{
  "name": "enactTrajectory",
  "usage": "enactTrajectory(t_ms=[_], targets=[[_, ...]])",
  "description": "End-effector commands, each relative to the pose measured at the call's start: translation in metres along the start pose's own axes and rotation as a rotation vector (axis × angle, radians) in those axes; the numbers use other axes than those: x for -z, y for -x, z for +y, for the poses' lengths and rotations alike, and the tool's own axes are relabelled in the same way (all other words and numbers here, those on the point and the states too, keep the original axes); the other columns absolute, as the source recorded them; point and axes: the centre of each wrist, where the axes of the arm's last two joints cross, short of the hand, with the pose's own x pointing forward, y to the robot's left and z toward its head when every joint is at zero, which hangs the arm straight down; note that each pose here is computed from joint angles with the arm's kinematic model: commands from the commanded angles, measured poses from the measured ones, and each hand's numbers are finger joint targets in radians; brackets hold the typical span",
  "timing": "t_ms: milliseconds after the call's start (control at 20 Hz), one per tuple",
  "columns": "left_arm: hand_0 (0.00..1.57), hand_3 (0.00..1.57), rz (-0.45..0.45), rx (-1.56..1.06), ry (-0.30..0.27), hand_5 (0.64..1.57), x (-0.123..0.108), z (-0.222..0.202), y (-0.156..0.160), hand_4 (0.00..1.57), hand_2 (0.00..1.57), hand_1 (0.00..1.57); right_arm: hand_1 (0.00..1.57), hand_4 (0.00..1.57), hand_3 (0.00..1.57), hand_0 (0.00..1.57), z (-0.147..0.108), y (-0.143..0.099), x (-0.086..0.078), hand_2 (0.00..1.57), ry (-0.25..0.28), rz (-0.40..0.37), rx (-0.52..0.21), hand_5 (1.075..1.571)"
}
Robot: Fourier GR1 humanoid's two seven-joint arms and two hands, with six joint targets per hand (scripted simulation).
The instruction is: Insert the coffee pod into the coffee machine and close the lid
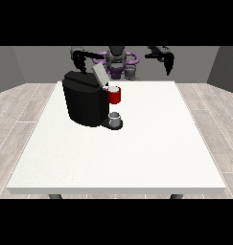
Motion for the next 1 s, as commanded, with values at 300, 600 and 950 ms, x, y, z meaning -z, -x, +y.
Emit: enactTrajectory(t_ms=[300, 600, 950], targets=[[0.0, 0.0, -0.062, 0.013, -0.057, 1.571, 0.001, 0.01, -0.026, 0.0, 0.0, 0.0, 0.0, 0.0, 0.0, 0.0, 0.02, -0.006, 0.025, 0.0, -0.059, -0.041, -0.062, 1.571], [0.0, 0.0, -0.106, 0.051, -0.015, 1.571, -0.008, 0.024, -0.021, 0.0, 0.0, 0.0, 0.0, 0.0, 0.0, 0.0, 0.022, -0.03, 0.048, 0.0, -0.033, -0.041, -0.061, 1.571], [0.0, 0.0, -0.078, 0.021, -0.042, 1.571, -0.007, 0.003, -0.016, 0.0, 0.0, 0.0, 0.0, 0.0, 0.0, 0.0, 0.029, -0.024, 0.051, 0.0, -0.092, -0.053, -0.067, 1.571]])
